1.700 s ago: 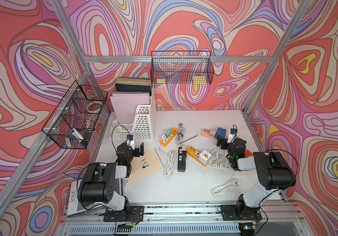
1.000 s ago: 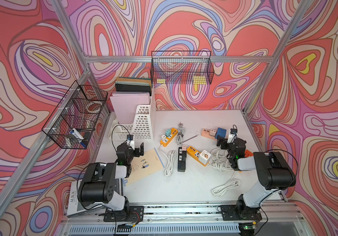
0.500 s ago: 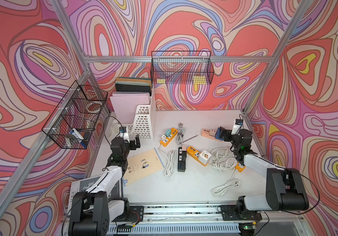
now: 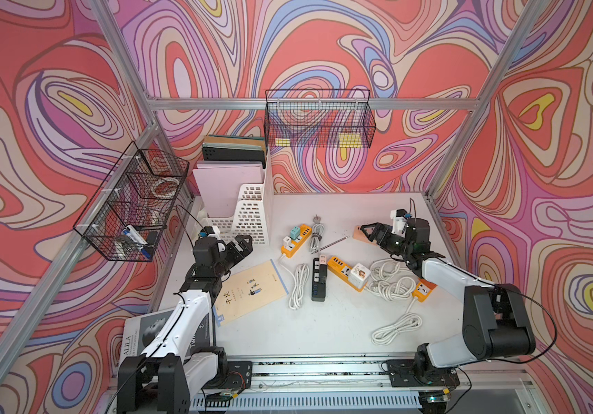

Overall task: Pull the plug off the socket
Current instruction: Move the socket to the center of the board.

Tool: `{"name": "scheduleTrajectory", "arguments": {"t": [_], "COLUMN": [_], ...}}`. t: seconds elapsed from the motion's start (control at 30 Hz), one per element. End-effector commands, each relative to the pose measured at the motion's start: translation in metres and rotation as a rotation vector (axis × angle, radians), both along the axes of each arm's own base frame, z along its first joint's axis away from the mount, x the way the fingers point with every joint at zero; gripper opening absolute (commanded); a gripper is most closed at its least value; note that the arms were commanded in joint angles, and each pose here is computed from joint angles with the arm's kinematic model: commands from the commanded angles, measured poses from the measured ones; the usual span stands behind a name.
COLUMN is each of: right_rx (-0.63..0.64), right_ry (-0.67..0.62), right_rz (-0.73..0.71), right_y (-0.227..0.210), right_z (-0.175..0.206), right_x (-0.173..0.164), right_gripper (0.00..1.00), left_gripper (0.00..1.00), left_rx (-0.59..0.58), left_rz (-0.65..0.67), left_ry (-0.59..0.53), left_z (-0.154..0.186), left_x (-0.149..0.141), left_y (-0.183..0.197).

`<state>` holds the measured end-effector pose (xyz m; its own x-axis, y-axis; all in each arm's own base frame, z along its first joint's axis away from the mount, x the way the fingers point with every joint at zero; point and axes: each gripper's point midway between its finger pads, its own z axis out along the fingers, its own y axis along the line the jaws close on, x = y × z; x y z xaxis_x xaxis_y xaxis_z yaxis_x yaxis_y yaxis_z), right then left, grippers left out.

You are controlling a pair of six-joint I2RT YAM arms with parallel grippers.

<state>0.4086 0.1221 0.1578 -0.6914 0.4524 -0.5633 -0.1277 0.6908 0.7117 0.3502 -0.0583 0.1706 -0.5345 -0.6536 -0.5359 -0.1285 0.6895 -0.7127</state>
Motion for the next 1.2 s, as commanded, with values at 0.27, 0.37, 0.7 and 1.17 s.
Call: {"name": "scheduleTrajectory", "arguments": {"t": [0.27,0.37,0.7,1.17], "right_rx": [-0.164,-0.245,-0.403,-0.600], "right_ry": [0.029,0.058,0.323,0.435], "right_rz": [0.259,0.295,0.031,0.013], "right_y": [0.103,0.126,0.141,0.156], "right_z": [0.014,0.008,-0.029,-0.061], "right_x": [-0.060,-0.075,-0.112,-0.101], "right_gripper": [0.98,0.98,0.98,0.71], "left_gripper": [0.99,0.99,0.97,0.93], "left_rx": [-0.094,-0.082,-0.025,-0.008], "left_rz": [-0.178,-0.191,-0.308,-0.329], "left_ry": [0.131,0.144,0.232,0.240], "left_z": [-0.021,-0.027,-0.044,-0.049], "left_x": [-0.063,-0.071,-0.085,-0.132], "left_y": [-0.113,-0.128,-0.145,-0.116]}}
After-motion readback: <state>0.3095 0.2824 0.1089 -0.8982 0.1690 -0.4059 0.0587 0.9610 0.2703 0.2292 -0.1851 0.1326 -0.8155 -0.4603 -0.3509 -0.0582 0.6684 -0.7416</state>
